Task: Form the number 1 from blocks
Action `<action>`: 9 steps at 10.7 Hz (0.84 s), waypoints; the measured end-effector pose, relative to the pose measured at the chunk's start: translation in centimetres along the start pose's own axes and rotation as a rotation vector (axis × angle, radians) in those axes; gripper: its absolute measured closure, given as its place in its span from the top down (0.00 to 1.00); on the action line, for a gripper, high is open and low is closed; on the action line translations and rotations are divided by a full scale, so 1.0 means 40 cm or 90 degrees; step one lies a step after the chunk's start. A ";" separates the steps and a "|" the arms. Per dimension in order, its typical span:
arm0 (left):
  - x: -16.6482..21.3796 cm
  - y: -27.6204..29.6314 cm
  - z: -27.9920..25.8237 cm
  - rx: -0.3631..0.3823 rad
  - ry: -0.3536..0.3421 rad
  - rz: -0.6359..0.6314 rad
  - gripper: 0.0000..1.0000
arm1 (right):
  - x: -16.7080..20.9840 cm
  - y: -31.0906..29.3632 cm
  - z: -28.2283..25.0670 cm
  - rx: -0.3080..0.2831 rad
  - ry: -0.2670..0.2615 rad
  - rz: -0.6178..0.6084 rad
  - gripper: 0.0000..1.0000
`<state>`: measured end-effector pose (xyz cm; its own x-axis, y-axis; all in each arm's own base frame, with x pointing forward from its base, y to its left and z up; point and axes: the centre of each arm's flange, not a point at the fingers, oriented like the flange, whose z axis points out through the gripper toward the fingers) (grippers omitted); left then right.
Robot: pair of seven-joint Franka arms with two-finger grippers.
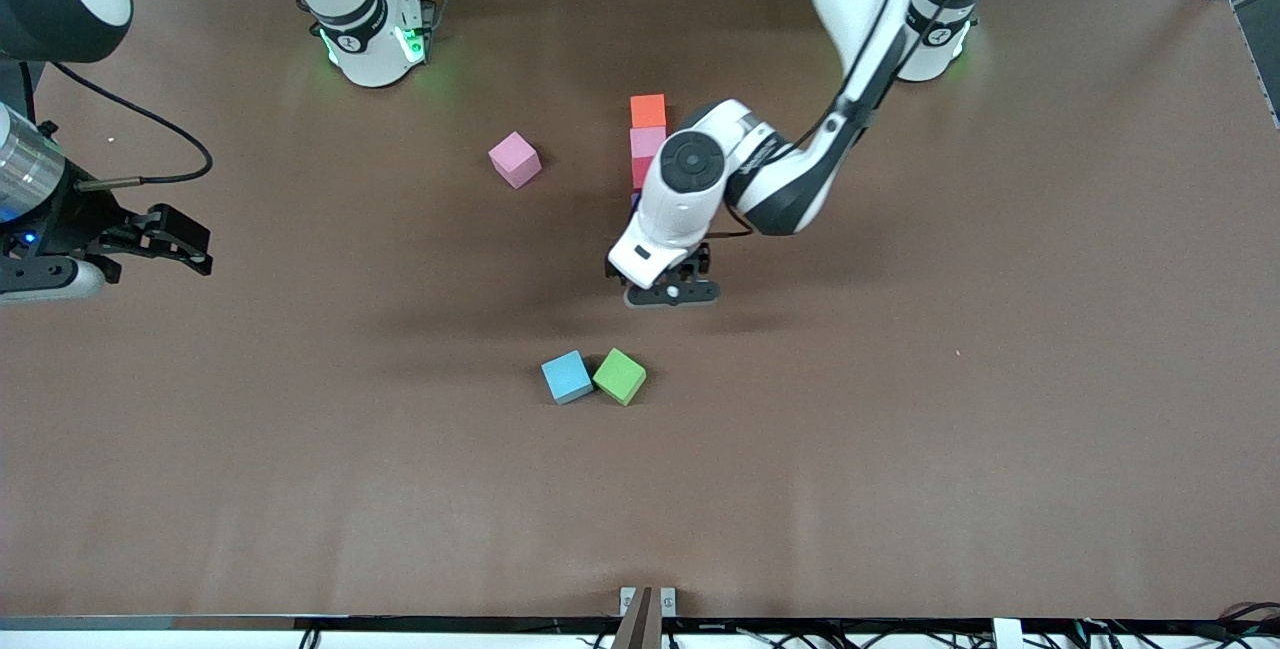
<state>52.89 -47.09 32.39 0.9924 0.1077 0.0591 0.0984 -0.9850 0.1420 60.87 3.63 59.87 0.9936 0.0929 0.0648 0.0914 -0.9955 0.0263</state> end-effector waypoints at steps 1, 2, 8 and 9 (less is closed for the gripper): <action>0.057 -0.047 -0.109 0.001 0.026 -0.015 1.00 | 0.000 0.000 -0.001 0.000 0.000 0.000 1.00; 0.107 -0.106 -0.211 0.002 0.042 -0.036 1.00 | 0.000 0.000 -0.002 0.000 0.000 0.000 1.00; 0.295 -0.610 -0.642 0.064 0.059 -0.018 1.00 | -0.001 0.016 -0.004 0.000 0.000 0.007 1.00; 0.294 -0.671 -0.690 0.073 0.053 -0.016 1.00 | -0.001 0.021 -0.004 0.001 0.000 0.008 1.00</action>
<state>59.87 -15.67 56.54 0.9806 0.1381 0.1392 0.1351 -0.9903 0.0311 60.90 2.80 60.04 0.9946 0.0800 0.0657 0.0785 -0.9966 0.0244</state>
